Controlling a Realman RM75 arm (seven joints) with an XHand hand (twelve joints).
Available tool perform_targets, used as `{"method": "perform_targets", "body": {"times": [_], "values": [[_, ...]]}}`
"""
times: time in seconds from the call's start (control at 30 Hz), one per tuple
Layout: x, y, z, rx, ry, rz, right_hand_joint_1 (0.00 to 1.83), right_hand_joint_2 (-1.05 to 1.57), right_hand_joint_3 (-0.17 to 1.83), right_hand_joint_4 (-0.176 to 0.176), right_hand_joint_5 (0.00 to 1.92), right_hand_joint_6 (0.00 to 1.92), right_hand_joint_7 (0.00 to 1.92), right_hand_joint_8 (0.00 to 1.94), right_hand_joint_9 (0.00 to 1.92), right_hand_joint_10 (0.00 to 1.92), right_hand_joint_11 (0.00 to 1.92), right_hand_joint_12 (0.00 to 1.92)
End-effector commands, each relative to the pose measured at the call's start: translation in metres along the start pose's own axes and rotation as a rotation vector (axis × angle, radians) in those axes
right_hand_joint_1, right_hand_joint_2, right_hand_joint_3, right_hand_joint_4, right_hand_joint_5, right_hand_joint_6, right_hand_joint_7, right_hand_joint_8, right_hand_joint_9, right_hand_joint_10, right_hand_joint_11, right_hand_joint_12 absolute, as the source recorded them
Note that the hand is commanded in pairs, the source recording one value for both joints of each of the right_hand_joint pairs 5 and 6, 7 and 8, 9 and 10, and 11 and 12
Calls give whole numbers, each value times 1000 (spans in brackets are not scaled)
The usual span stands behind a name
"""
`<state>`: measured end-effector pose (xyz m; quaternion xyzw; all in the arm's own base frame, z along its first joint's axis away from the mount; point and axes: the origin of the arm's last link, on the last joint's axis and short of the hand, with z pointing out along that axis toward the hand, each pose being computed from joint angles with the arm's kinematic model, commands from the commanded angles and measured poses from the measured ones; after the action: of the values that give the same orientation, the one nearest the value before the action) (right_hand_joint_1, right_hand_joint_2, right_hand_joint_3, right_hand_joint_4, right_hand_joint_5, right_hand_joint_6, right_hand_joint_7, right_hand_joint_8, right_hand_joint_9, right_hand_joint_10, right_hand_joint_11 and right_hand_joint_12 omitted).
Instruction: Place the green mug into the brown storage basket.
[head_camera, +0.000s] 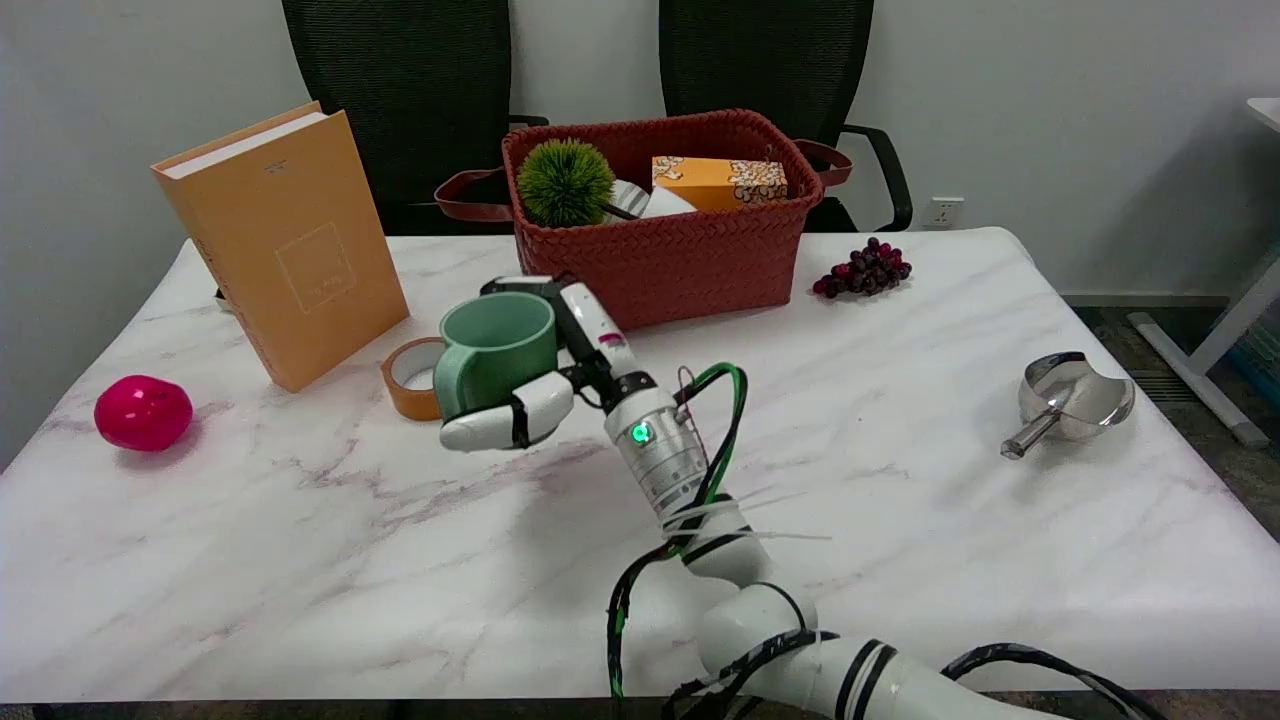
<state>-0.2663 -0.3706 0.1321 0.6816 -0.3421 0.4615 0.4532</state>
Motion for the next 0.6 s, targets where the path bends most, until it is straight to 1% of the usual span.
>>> {"method": "perform_targets", "body": {"times": [0.03,0.43,0.6], "values": [[64,-37,39,104,190,-270,1134,688,684,0,1073,1073,1736,1736,1401,1401,1920,1920],[100,-50,76,77,340,-489,1131,643,736,0,1066,1066,1718,1718,1400,1400,1920,1920],[115,-58,93,76,406,-550,1145,660,818,0,1078,1078,1695,1695,1383,1383,1920,1920]]}}
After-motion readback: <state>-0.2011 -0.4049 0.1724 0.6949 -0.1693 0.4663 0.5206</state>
